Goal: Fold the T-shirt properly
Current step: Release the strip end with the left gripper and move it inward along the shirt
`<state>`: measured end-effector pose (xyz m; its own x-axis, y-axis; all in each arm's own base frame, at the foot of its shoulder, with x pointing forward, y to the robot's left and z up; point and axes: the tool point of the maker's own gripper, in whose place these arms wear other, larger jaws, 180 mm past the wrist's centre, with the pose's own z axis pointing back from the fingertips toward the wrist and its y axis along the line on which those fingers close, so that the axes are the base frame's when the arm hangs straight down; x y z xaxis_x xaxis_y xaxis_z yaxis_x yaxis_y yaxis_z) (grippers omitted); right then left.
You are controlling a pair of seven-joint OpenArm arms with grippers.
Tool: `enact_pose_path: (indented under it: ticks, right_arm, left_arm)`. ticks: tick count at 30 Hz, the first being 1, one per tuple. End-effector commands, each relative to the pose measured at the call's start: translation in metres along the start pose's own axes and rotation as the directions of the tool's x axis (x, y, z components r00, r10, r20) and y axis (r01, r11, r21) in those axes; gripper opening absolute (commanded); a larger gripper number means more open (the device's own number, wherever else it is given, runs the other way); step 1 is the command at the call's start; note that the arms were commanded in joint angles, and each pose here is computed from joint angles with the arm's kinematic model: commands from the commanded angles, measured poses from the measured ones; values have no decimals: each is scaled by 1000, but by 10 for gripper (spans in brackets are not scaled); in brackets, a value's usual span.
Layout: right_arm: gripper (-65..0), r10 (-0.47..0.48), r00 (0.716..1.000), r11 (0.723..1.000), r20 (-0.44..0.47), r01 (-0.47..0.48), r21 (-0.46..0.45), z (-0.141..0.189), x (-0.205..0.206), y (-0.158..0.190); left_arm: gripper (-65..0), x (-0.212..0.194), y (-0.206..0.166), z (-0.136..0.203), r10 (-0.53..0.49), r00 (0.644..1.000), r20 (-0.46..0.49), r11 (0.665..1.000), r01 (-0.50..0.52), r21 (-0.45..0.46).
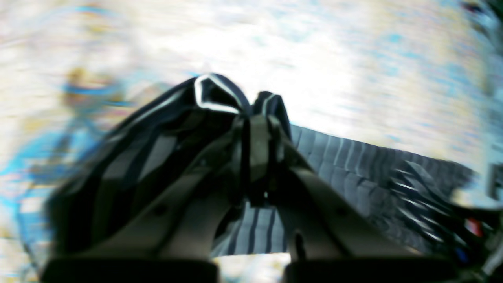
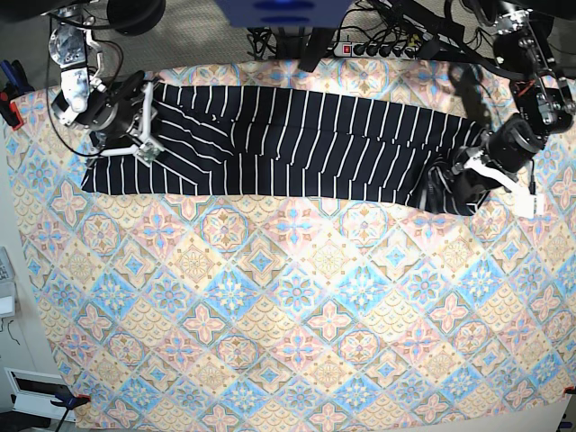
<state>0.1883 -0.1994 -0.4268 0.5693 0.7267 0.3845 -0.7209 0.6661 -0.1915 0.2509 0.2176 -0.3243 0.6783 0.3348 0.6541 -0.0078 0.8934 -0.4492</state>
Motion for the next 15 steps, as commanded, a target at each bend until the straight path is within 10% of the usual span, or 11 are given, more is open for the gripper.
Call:
enact_pose_path:
  ticks: [1,15]
  right_arm:
    - [-483,8,999,1000,33,-8,-12,5,8,-5]
    - [-483,-3,1000,999,29,4,-38,8,5,-15]
  left_arm:
    - [-650,6,-9,1,4,1000,29,1000,-3,-31]
    - [-650,-63,-117,-48,152,984,-92,953,-171,-248]
